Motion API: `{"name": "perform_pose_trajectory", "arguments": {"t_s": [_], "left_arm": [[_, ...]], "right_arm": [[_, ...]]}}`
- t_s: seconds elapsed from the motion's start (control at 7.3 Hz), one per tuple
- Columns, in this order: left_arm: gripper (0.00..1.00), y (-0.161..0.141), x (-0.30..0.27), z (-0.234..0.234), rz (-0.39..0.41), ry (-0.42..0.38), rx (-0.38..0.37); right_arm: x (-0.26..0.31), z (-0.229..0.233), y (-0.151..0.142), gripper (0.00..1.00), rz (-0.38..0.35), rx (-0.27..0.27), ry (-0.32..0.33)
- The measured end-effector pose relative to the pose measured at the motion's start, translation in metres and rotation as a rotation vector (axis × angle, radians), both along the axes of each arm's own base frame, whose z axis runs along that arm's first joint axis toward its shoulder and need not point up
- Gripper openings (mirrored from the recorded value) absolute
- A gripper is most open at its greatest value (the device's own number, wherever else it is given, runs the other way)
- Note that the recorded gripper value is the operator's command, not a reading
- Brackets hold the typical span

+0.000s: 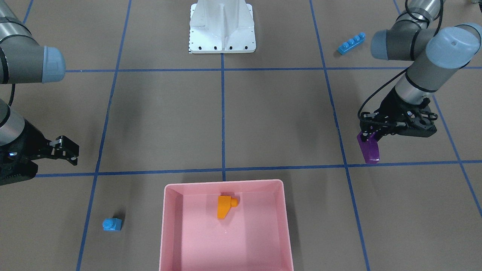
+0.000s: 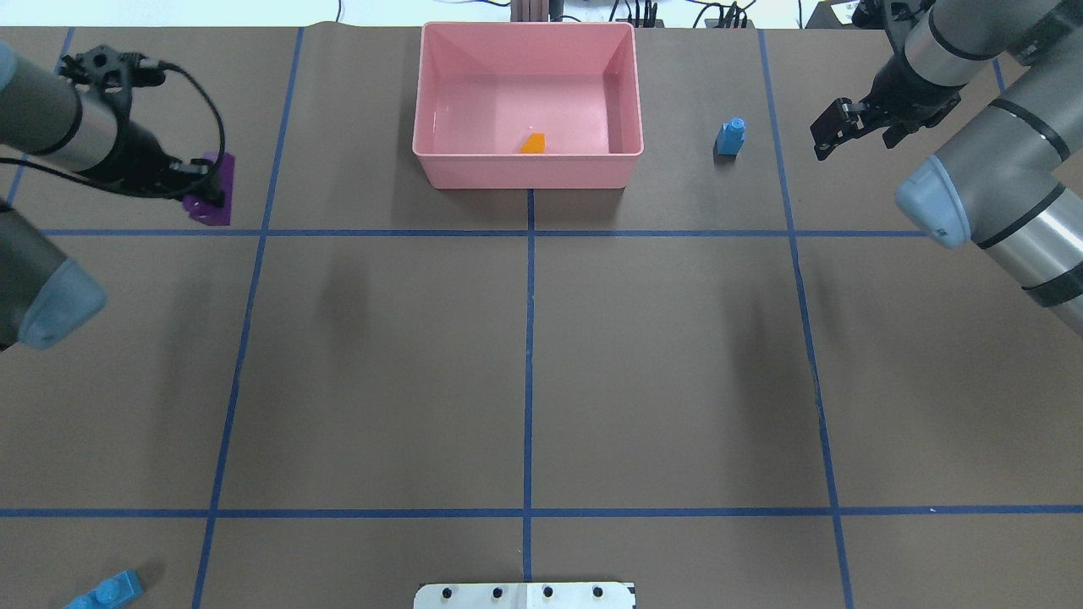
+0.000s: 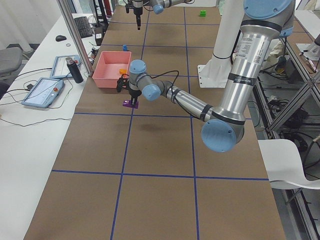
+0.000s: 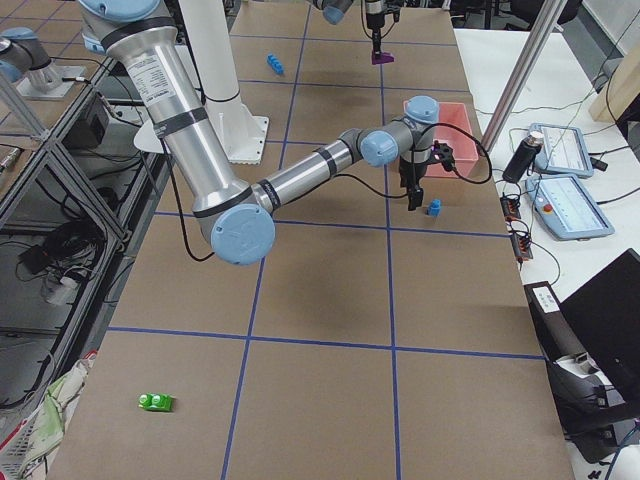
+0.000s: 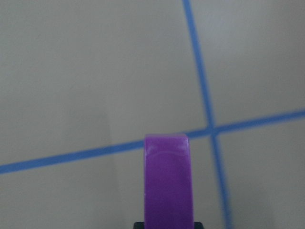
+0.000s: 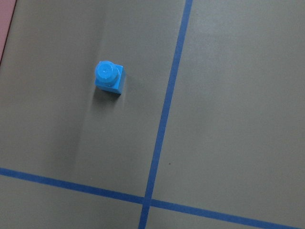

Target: Put all blocks into box

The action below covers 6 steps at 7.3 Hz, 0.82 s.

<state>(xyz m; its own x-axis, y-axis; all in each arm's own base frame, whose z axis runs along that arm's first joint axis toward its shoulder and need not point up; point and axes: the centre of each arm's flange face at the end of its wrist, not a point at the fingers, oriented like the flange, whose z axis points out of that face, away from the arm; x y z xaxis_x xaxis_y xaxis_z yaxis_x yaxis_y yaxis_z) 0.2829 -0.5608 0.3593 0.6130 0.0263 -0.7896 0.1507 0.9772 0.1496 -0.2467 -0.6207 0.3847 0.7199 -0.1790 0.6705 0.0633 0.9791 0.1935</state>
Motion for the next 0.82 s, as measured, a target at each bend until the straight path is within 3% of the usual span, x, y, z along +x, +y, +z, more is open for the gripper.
{"name": "perform_pose_trajectory", "arguments": {"t_s": [0.41, 0.68, 0.82], "left_arm": [[0.00, -0.061, 0.107, -0.173, -0.063, 0.042, -0.144], [0.00, -0.103, 0.184, -0.234, -0.112, -0.010, -0.189], [0.00, -0.123, 0.212, -0.239, -0.135, -0.038, -0.186]], "right_arm": [[-0.007, 0.022, -0.011, 1.00, 0.004, 0.023, -0.015], [-0.008, 0.023, -0.014, 1.00, 0.006, 0.026, -0.018], [-0.010, 0.023, -0.014, 1.00, 0.007, 0.025, -0.019]]}}
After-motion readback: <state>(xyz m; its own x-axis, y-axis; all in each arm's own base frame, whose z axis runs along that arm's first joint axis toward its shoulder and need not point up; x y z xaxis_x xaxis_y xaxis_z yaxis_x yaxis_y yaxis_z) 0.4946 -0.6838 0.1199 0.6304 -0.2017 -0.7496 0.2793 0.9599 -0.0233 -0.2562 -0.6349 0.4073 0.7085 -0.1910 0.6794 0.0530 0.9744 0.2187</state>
